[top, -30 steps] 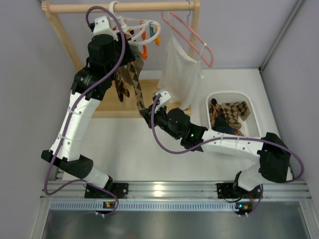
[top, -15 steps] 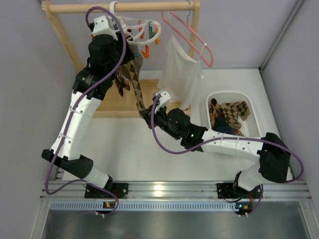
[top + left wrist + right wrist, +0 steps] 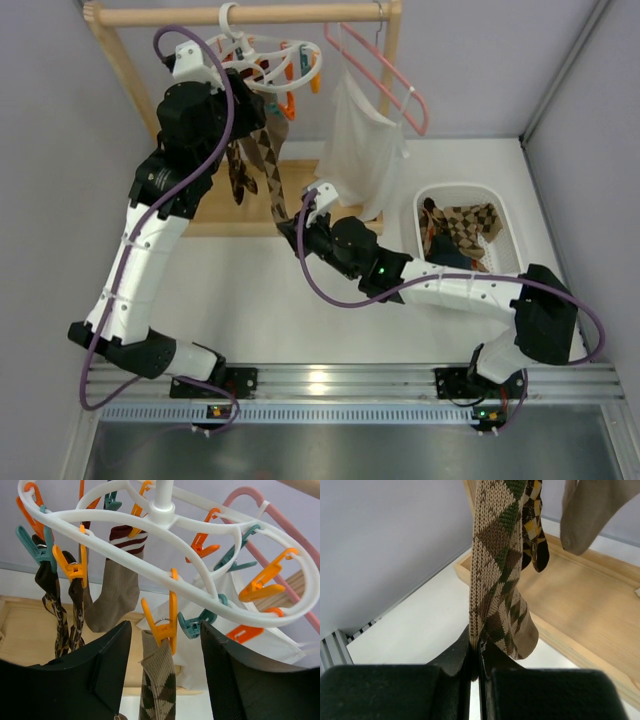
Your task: Remove the socks clipped to the hanger
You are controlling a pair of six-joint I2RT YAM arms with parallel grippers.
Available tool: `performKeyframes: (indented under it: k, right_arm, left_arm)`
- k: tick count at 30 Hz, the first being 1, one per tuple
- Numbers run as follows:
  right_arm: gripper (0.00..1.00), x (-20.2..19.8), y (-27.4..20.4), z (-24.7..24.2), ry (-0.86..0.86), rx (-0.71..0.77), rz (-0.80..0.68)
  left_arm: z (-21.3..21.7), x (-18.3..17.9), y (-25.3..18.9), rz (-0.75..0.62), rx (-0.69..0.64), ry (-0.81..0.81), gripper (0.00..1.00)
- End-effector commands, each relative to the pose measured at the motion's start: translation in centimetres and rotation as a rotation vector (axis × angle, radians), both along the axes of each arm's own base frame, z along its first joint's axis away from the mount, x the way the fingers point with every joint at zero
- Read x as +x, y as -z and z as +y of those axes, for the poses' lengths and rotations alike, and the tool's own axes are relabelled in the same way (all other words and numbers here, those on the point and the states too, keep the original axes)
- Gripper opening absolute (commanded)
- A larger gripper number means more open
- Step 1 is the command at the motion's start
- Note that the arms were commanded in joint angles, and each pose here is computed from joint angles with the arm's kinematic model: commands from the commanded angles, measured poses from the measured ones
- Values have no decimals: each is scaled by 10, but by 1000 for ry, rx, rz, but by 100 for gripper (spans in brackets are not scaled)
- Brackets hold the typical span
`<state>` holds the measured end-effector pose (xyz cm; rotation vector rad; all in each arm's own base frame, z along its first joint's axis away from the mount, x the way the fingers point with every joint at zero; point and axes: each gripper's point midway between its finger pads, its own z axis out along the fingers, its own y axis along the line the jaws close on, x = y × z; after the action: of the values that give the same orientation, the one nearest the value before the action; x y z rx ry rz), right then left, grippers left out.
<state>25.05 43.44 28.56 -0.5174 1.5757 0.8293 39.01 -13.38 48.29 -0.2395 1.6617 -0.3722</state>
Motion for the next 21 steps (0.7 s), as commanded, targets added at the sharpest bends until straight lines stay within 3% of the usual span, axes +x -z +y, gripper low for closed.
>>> performKeyframes:
  k: [1, 9, 21]
  right_arm:
    - [0, -12, 2, 14, -60, -29, 9]
    - [0, -10, -1, 15, -53, -32, 8]
    - [0, -13, 0, 12, -58, -34, 11]
  left_arm:
    - [2, -16, -30, -94, -57, 30, 61]
    - [10, -23, -14, -65, -47, 2, 55]
    - [-3, 7, 7, -13, 6, 13, 49]
